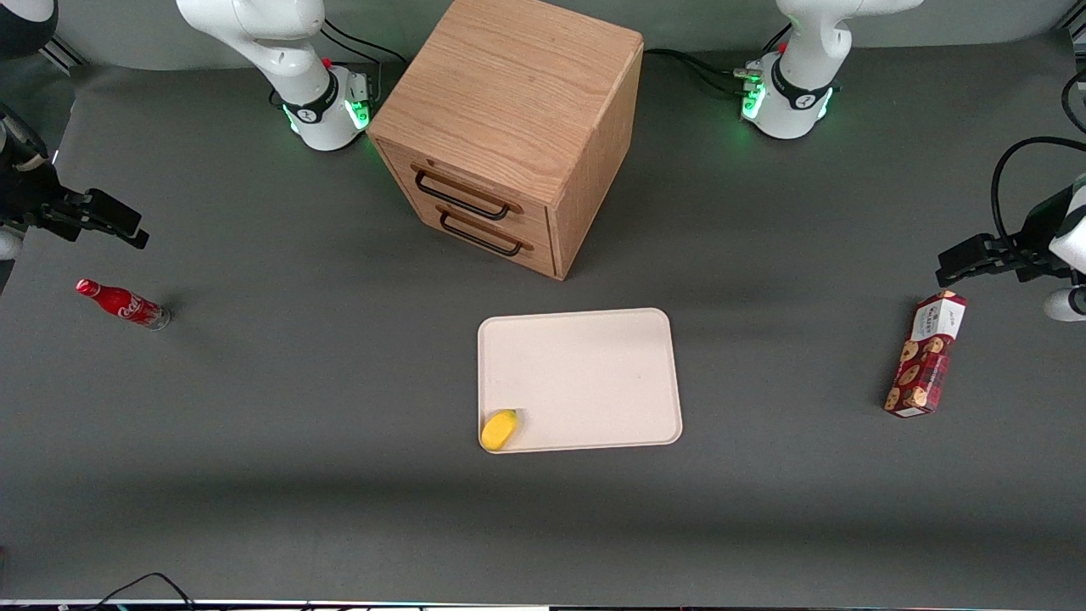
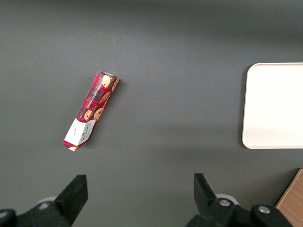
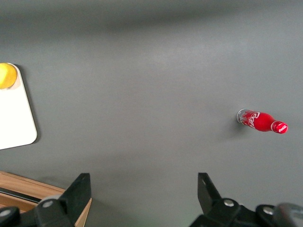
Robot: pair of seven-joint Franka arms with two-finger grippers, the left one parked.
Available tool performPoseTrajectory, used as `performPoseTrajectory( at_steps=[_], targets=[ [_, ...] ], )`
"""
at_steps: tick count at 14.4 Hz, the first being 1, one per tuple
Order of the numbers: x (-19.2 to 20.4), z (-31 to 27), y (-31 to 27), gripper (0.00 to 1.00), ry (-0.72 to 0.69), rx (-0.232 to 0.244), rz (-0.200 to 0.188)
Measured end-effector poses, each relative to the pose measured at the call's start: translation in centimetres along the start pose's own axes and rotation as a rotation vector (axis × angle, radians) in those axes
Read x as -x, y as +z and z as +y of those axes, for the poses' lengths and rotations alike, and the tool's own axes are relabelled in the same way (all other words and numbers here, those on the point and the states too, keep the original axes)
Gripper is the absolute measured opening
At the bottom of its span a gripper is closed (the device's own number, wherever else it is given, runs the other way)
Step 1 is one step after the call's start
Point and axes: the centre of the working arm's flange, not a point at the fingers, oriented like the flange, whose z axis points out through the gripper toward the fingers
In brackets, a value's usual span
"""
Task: Place coke bottle on tray
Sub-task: 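Lower the open right gripper onto the red Coca-Cola bottle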
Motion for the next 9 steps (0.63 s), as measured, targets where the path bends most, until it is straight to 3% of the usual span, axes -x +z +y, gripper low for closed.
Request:
performPoseTrajectory(
  at_steps=[5, 9],
  targets=[
    [0.1, -0.1, 0.1, 1.00, -0.002, 0.001, -0.004],
    [-0.6, 3.2, 3.9, 1.00, 0.045, 0.034, -0.080]
  ],
)
